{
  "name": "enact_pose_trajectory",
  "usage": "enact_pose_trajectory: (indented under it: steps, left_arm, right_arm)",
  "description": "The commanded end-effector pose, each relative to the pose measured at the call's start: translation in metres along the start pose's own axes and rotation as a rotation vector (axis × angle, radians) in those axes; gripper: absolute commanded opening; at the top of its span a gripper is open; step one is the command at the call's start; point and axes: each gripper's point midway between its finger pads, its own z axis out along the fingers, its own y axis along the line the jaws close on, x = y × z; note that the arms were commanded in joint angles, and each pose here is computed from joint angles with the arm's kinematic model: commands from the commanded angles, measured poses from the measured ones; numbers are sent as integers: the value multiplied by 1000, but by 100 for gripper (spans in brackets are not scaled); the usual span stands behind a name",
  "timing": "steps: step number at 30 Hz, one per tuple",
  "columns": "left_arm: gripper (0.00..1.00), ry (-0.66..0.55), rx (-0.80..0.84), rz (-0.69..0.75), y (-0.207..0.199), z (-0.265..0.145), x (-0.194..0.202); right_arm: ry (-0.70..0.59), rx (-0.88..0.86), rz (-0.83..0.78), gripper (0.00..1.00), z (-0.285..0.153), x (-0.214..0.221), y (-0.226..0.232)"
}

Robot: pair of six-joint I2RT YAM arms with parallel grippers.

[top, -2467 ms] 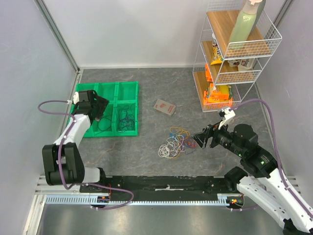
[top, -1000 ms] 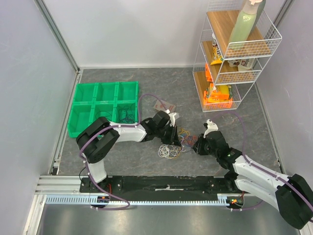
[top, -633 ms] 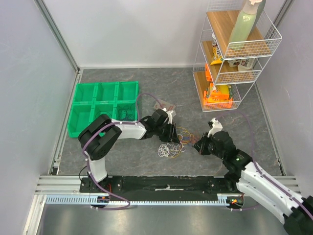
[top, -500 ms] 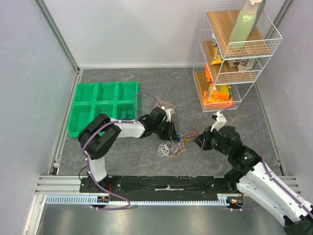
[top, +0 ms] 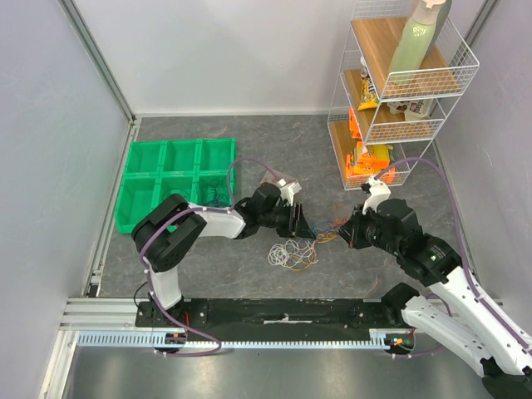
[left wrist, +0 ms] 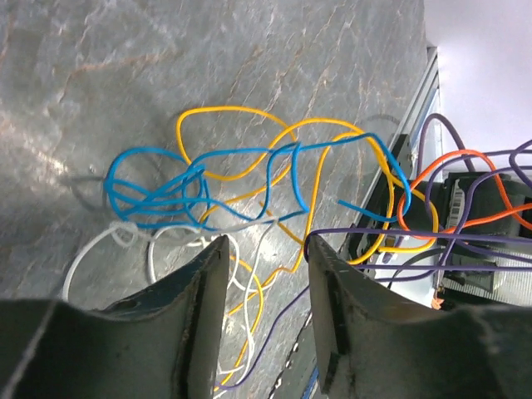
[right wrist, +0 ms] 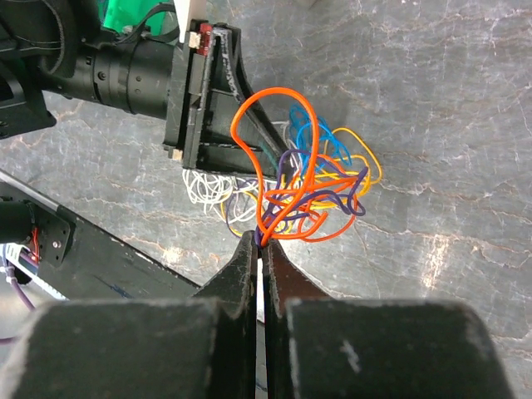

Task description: Untangle the cables

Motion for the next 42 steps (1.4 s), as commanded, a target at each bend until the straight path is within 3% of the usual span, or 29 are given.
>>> enact_pose_trajectory:
  steps: [1, 3, 5, 8, 13, 16, 20, 25, 28, 36, 40, 42]
  left_arm:
    - [49, 31, -157, -51, 46, -15, 25]
    - [43, 8, -97, 1, 24, -23, 14]
    - [30, -19, -53, 45, 4, -31, 2]
    - [2, -43, -19, 91, -20, -43, -10]
    - [2, -80, 77, 157, -59, -62, -23]
    - [2, -98, 114, 186, -76, -73, -27]
    - [2, -123, 160, 238, -101, -90, -35]
    - [2, -121, 166, 255, -116, -99, -42]
    - [2, -119, 178, 258, -122, -101, -45]
    - [2, -123, 208, 254, -134, -108, -45]
    - [2, -144, 211, 267, -142, -114, -51]
    - [2, -155, 219, 270, -147, -117, -54]
  right_arm:
    - [-178, -50, -30, 1, -13, -44, 16]
    - [-138, -31, -15, 1, -1, -27, 6]
    - [-120, 2, 11, 3, 10, -13, -5]
    - [-81, 17, 32, 20, 23, 6, -14]
    - [-5, 84, 42, 51, 38, 32, -33]
    - [44, 93, 24, 63, 41, 40, -35]
    - [20, -11, -21, 67, 35, 28, -14]
    - [-103, -346, -95, 78, 14, 0, 48]
    - [-100, -463, -121, 78, 16, 1, 67]
    - [-105, -553, -136, 72, 39, 3, 81]
    - [-69, -601, -125, 58, 43, 13, 92]
    - [-65, -635, -124, 40, 41, 15, 98]
